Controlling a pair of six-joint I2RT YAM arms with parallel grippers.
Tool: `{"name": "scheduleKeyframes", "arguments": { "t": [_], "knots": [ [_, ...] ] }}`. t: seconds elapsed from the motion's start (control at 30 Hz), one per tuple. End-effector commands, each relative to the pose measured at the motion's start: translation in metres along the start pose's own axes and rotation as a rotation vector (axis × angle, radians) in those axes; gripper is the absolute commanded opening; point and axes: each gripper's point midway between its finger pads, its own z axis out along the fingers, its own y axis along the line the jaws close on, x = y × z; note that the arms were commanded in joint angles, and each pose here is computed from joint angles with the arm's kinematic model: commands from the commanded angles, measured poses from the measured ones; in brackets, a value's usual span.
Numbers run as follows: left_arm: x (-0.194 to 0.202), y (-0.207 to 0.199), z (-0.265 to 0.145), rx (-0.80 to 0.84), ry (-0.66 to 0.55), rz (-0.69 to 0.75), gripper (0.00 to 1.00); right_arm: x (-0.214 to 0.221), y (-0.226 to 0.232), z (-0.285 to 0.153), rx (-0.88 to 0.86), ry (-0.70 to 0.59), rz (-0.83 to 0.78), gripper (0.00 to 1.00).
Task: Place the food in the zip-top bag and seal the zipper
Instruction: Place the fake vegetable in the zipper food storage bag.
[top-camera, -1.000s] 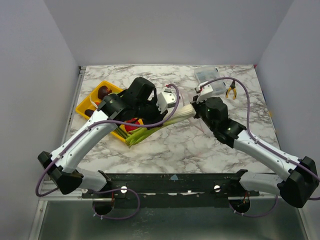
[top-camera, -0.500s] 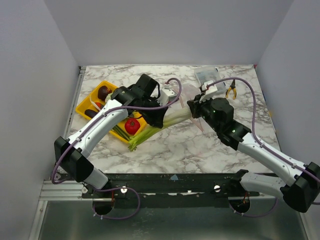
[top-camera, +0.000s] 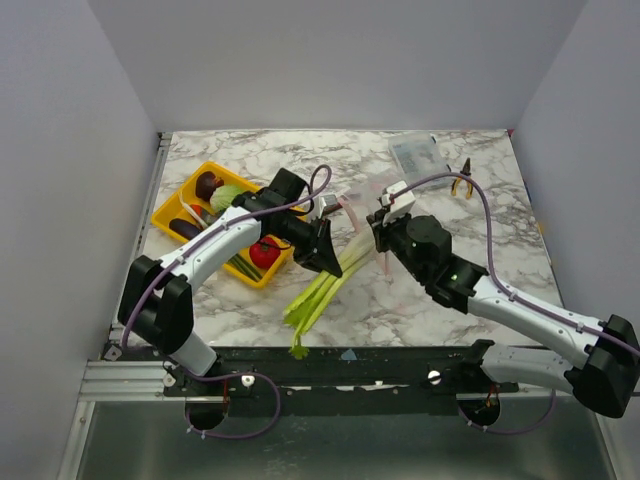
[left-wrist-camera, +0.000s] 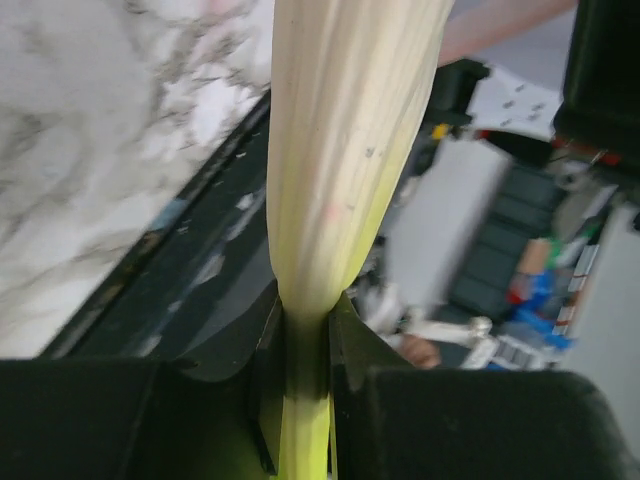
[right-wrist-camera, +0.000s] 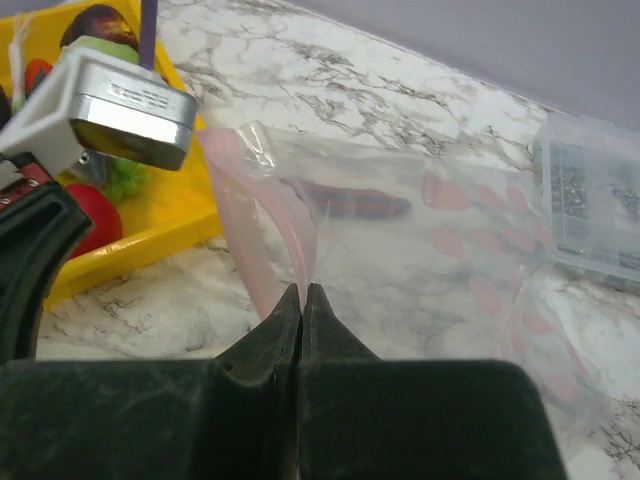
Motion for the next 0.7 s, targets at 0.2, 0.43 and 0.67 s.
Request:
{"name": "scheduleKeyframes", "arguments": {
  "t": [0.2, 0.43, 0.67],
  "knots": [
    [-0.027, -0.038, -0.020, -0.018, -0.081, 0.012, 0.00, 0.010, 0.027, 0.003, -0.060, -0.008, -0.129, 0.00],
    [-0.027, -0.007, -0.010, -0.197, -0.053, 0.300, 0.00, 0.011, 0.048, 0.001, -0.184, -0.006, -0.159, 0.00],
    [-0.052, -0.023, -0.009, -0.058, -0.214, 0.181, 0.00, 0.012, 0.034, 0.003, -0.091, 0.004, -0.092, 0.00]
  ]
}}
